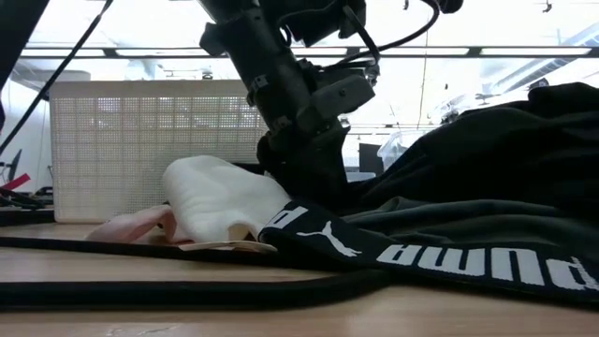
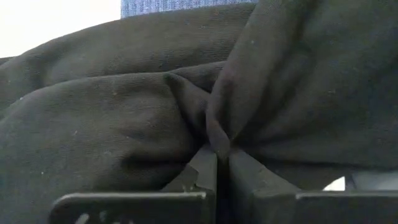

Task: Pick & Place Cloths
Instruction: Put the black polo shirt into the white bin

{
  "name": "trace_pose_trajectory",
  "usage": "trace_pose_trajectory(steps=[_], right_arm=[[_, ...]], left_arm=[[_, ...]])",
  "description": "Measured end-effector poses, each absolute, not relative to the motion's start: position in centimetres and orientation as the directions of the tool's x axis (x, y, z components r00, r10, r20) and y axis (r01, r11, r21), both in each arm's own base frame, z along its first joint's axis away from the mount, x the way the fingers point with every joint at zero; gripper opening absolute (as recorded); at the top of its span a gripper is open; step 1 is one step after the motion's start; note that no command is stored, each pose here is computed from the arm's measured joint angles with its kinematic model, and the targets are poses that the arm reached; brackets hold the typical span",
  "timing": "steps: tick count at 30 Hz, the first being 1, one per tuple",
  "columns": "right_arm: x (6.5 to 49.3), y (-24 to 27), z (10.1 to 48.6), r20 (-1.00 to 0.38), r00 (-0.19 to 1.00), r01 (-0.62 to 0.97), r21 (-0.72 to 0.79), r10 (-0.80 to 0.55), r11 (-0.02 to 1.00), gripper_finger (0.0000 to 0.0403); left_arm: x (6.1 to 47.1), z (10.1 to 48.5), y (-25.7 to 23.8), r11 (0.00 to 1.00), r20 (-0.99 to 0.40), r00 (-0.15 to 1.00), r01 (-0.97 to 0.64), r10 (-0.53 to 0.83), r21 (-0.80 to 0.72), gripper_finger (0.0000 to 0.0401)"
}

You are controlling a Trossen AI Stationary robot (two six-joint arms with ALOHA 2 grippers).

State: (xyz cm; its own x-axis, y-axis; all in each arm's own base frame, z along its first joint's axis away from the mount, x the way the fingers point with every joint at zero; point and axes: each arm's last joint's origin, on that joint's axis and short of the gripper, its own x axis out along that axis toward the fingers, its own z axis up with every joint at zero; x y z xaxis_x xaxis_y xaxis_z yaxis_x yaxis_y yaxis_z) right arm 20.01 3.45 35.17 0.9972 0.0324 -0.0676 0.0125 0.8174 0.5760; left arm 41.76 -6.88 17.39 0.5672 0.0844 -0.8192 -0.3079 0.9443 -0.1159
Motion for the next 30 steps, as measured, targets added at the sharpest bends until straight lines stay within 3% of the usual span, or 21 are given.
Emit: trace_pose_trajectory(steps=[6, 16, 30], right_arm=[[20.1, 3.5, 35.3, -0.053, 0.998, 0.005, 0.581, 0.031, 0.814, 0.0009], [20.1, 3.5, 35.6, -0.026, 0.999, -0.010, 0.581, 0.030, 0.814, 0.0009], [20.1, 3.5, 35.6, -0.019, 0.999, -0.014, 0.576, 0.030, 0.817, 0.0008]], left_arm=[[41.2, 18.7, -6.9, 0.948, -0.823, 0.568, -0.277, 0.029, -0.158, 0.0011], [37.3, 29.4, -6.3, 0.948, -0.640, 0.769, -0.199, -0.006, -0.248, 0.0023], [26.3, 43.0, -3.4, 0.903, -0.258, 0.939, -0.302, 0.227, -0.304, 0.0011]])
